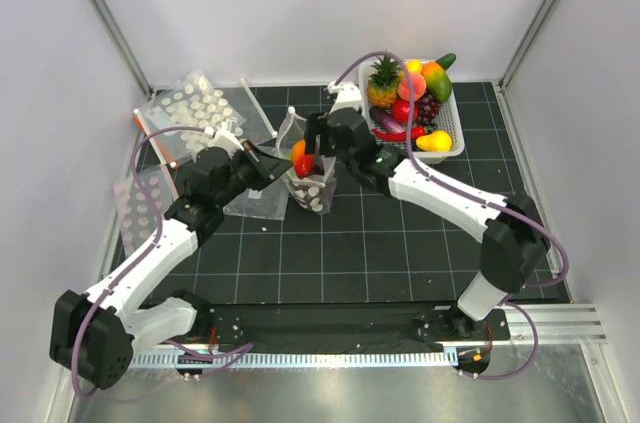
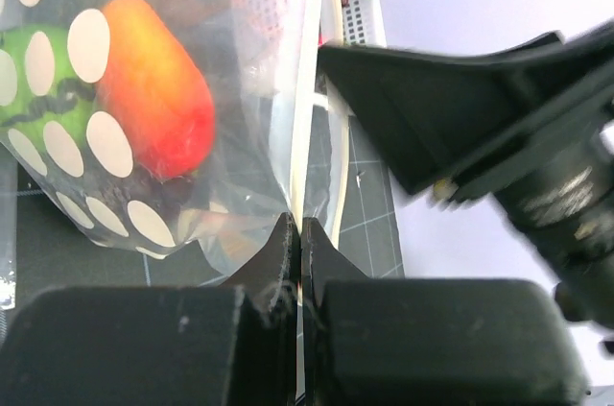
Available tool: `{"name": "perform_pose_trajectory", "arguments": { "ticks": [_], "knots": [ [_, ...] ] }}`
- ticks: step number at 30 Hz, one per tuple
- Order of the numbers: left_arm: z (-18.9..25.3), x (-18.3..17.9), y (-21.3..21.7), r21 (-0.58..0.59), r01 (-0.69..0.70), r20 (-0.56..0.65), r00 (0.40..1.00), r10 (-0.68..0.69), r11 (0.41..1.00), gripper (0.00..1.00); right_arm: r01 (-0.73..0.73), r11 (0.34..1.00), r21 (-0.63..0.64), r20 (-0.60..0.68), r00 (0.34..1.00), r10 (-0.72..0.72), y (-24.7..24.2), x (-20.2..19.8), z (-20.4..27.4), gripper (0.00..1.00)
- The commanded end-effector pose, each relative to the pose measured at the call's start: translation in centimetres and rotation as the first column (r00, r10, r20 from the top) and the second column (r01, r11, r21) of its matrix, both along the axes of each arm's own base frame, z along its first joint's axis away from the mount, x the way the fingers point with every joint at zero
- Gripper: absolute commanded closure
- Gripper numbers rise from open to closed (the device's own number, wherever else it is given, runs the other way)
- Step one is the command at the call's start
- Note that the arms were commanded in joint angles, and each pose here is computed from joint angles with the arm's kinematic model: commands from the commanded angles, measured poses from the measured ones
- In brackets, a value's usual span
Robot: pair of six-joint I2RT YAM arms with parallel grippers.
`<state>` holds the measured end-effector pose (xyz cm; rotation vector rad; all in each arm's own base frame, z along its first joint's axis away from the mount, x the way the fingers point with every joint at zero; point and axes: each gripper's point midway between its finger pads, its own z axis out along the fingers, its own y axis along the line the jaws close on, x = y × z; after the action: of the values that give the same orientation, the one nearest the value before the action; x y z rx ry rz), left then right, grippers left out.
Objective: Place the food in the zip-top bag and seal the zipper
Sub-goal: Place the fake fruit in the zipper food storage bag, then pick up the fake fruit from the bin.
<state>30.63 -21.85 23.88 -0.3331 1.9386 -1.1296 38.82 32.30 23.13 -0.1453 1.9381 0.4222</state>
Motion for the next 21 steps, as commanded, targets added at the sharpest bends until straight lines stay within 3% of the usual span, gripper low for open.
{"name": "perform_pose_trajectory", "arguments": {
  "ticks": [1,9,12,16,21],
  "knots": [
    [2.0,0.2,1.0,0.006,-0.037,0.079,0.996,0.037,0.999,1.0,0.173,0.984,0.037,0.079,0.981,-0.175,-6.0,2.1,6.7,0.24],
    [2.1,0.1,1.1,0.01,-0.04,0.085,0.996,0.038,0.999,1.0,0.418,0.909,-0.001,-0.006,0.909,-0.418,-17.4,6.8,4.0,0.23],
    [2.0,0.1,1.0,0.009,-0.034,0.082,0.996,0.033,0.999,1.0,0.553,0.833,-0.029,-0.089,0.828,-0.553,-21.5,8.2,0.8,0.12],
    [2.1,0.1,1.0,0.009,-0.033,0.085,0.996,0.033,0.999,1.0,0.715,0.694,-0.088,-0.131,0.682,-0.719,-26.1,8.9,-1.4,0.06],
    [2.2,0.0,0.9,0.007,-0.029,0.09,0.996,0.028,1.0,1.0,0.806,0.572,-0.152,-0.195,0.543,-0.817,-29.4,8.9,-3.8,0.0]
  ]
}}
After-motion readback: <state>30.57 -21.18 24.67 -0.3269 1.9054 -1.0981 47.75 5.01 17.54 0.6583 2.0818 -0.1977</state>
